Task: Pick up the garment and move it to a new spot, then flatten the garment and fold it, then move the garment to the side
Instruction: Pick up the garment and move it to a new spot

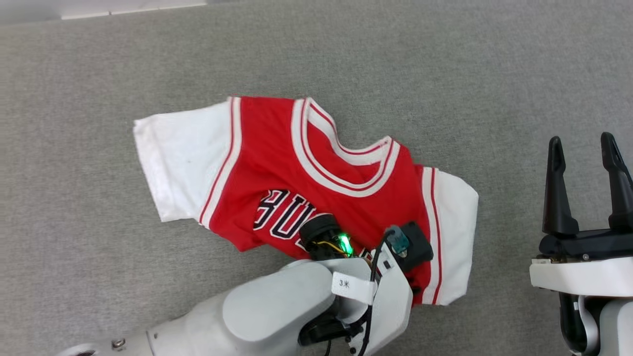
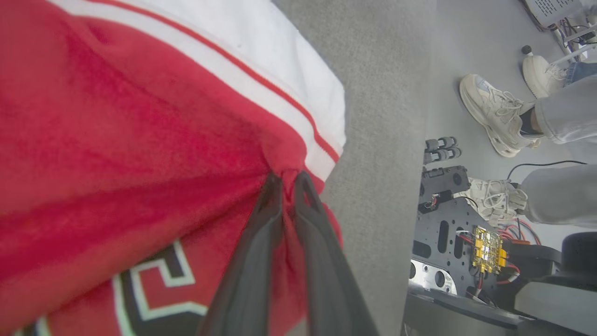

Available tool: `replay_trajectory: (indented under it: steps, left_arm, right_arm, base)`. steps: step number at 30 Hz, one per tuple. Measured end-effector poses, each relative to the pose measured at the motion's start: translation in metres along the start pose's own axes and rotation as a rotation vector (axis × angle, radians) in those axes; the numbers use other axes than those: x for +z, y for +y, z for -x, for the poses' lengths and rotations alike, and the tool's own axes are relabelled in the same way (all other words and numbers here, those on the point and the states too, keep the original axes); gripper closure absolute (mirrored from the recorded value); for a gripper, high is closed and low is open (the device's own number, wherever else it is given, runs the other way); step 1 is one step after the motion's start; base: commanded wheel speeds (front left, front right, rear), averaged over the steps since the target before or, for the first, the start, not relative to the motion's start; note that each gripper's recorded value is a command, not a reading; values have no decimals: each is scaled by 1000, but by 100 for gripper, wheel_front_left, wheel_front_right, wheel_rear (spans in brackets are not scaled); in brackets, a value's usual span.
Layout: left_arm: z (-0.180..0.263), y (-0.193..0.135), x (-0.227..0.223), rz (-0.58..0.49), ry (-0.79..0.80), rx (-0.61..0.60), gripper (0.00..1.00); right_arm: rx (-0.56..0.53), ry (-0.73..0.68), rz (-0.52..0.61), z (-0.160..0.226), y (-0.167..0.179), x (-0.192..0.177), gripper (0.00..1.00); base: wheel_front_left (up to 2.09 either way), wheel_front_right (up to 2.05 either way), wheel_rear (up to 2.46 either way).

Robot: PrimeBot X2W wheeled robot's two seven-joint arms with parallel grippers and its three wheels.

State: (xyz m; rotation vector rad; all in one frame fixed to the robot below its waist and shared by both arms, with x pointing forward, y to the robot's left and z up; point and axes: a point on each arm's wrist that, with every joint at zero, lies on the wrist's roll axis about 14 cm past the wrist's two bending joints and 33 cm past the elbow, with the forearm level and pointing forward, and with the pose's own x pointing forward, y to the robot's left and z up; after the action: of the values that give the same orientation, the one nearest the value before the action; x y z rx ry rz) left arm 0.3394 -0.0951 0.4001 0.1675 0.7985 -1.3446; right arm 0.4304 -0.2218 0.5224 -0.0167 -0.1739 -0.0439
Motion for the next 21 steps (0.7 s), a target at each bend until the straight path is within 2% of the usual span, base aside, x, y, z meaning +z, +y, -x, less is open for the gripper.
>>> replay_trajectory:
  steps: [1, 2, 3, 5, 8, 15, 18, 21]
  left_arm:
    - [0, -3, 0, -3, -5, -1, 100]
    - [1, -3, 4, -12, -24, 10, 53]
    - [3, -1, 9, -20, -52, 24, 0]
    - [8, 3, 21, -33, -120, 53, 0]
    - [26, 16, 60, -64, -305, 123, 0]
    - [102, 52, 125, -172, -678, 413, 0]
    - [141, 67, 133, -192, -795, 562, 0]
    - [174, 80, 123, -176, -846, 719, 0]
  right_arm:
    - [4, -2, 1, 0, 1, 1, 0]
    - [7, -4, 0, 0, 3, 2, 0]
    - [10, -5, 1, 0, 4, 2, 0]
    - [19, -9, 0, 2, 7, 5, 0]
    - [28, -11, 0, 9, 10, 9, 0]
    - [55, -37, -16, 22, 20, 24, 0]
    - [69, -50, -22, 25, 24, 30, 0]
    - [80, -67, -27, 28, 28, 36, 0]
  base:
    - [0, 0, 0]
    - [0, 0, 0]
    - [0, 0, 0]
    - [0, 0, 0]
    - [0, 0, 0]
    - [0, 0, 0]
    - [0, 0, 0]
    - [0, 0, 0]
